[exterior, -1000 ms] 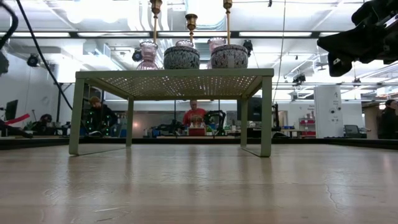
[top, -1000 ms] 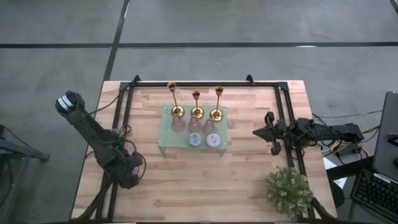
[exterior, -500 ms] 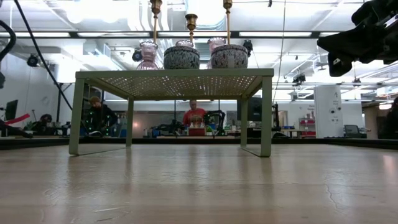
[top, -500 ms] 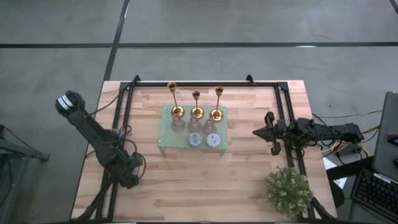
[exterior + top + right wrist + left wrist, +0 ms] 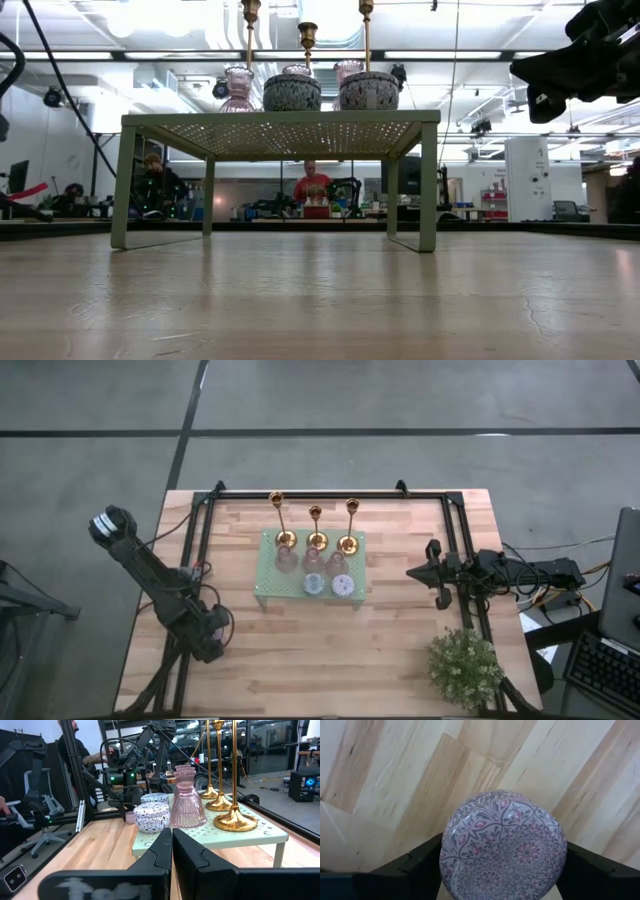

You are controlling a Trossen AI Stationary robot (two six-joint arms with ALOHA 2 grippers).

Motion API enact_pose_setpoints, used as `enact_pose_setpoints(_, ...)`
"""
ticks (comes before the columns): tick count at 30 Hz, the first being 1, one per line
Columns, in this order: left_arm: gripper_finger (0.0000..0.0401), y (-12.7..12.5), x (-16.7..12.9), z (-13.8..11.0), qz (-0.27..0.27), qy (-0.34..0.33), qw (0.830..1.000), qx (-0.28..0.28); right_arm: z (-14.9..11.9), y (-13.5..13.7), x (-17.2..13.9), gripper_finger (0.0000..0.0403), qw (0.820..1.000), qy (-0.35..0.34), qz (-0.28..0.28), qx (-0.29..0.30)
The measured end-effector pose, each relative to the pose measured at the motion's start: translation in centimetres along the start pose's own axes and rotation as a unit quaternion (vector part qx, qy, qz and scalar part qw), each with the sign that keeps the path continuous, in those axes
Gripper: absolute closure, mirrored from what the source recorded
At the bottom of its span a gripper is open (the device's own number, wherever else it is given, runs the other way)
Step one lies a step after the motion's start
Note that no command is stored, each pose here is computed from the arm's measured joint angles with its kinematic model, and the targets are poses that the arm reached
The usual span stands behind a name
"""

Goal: Pick & Place candle stick holders
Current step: Put the pink scented candle on the shelf aligned with the other scented candles

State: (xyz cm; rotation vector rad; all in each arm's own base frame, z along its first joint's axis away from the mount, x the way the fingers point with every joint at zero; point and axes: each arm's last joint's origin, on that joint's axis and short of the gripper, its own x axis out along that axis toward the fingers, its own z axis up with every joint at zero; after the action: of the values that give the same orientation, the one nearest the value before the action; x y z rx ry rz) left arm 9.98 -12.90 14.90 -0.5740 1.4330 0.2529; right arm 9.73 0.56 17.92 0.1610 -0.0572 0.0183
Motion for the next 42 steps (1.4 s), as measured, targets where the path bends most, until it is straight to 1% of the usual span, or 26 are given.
enact_pose_setpoints(4,0.0086,0.0,0.0,0.0,0.000,-0.003,1.000,0.002,0.0,0.0,0.0,0.0394,1.000,0.000,0.000,0.000)
enact_pose_setpoints(8,0.0091,-0.2,-0.3,0.2,-0.005,-0.018,1.000,0.014,0.0,0.0,0.0,0.0394,1.000,0.000,0.000,0.000)
enact_pose_setpoints(13,0.0094,-0.3,-1.4,0.6,-0.010,-0.020,1.000,0.012,0.0,0.0,0.0,0.0394,1.000,0.000,0.000,0.000)
enact_pose_setpoints(18,0.0091,-0.4,-3.2,1.3,-0.012,-0.022,1.000,0.013,0.0,0.0,0.0,0.0394,1.000,0.000,0.000,0.000)
enact_pose_setpoints(23,0.0091,-0.8,-6.0,2.7,-0.020,-0.036,0.999,0.023,0.0,0.0,0.0,0.0394,1.000,0.000,0.000,0.000)
enact_pose_setpoints(26,0.0091,-1.2,-7.8,4.2,-0.034,-0.063,0.997,0.038,0.0,0.0,0.0,0.0394,1.000,0.000,0.000,0.000)
enact_pose_setpoints(29,0.0091,-1.9,-10.0,6.3,-0.057,-0.097,0.992,0.058,0.0,0.0,0.0,0.0394,1.000,0.000,0.000,0.000)
enact_pose_setpoints(31,0.0091,-2.2,-11.3,7.7,-0.059,-0.119,0.988,0.073,0.0,0.0,0.0,0.0394,1.000,0.000,0.000,0.000)
enact_pose_setpoints(35,0.0091,-2.4,-13.4,10.6,-0.050,-0.150,0.982,0.105,0.0,0.0,0.0,0.0394,1.000,0.000,0.000,0.000)
enact_pose_setpoints(42,0.0091,-2.8,-15.2,15.7,-0.010,-0.169,0.974,0.153,0.0,0.0,0.0,0.0394,1.000,0.000,0.000,0.000)
